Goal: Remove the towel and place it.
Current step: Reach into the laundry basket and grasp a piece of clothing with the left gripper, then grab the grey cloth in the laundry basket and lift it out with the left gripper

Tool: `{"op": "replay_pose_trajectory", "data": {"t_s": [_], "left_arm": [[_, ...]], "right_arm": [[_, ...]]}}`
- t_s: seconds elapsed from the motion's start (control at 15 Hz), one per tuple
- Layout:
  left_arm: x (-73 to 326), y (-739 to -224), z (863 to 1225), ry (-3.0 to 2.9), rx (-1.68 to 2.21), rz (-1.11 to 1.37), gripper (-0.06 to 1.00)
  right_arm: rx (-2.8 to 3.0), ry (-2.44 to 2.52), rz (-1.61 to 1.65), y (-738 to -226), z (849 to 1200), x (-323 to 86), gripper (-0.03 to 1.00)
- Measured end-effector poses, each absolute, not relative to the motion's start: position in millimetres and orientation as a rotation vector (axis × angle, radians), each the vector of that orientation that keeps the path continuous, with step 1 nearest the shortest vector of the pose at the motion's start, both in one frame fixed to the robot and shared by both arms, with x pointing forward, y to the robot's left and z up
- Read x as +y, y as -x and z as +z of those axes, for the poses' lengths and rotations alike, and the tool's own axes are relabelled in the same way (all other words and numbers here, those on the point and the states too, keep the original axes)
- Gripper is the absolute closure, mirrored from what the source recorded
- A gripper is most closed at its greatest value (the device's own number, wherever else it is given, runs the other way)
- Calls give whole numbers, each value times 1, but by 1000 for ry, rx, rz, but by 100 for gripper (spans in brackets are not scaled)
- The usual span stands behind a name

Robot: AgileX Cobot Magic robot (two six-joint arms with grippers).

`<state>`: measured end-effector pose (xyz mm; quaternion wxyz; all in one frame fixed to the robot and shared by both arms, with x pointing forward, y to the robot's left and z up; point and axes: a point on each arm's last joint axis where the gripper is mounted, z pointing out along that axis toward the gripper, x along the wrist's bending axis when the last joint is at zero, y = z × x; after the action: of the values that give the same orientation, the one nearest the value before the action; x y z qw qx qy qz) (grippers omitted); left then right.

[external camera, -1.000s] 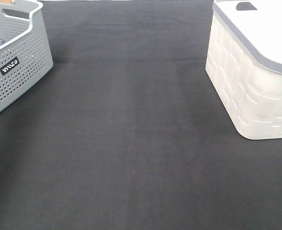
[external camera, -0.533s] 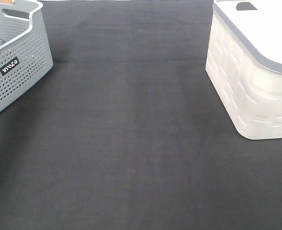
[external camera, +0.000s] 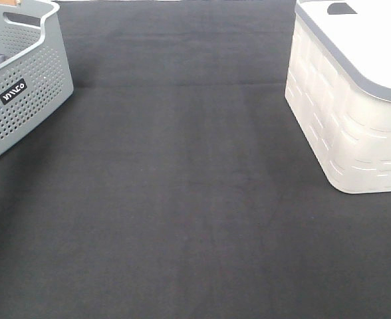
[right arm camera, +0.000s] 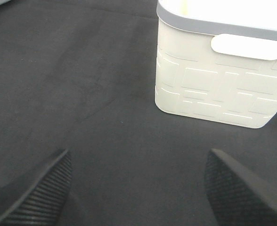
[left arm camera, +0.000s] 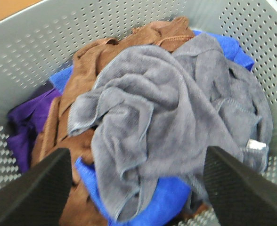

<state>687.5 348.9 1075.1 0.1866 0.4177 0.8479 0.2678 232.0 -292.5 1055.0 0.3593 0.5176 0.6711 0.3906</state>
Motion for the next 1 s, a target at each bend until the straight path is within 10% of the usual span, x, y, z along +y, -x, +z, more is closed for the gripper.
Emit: {"op": "replay_pose_trajectory", "data": {"t_s": [1.0], "left_arm": [[355, -749, 968, -1040, 2488, 732, 22]], "right_arm": [[1727, -1342, 1011, -232, 1055, -293, 20]]}}
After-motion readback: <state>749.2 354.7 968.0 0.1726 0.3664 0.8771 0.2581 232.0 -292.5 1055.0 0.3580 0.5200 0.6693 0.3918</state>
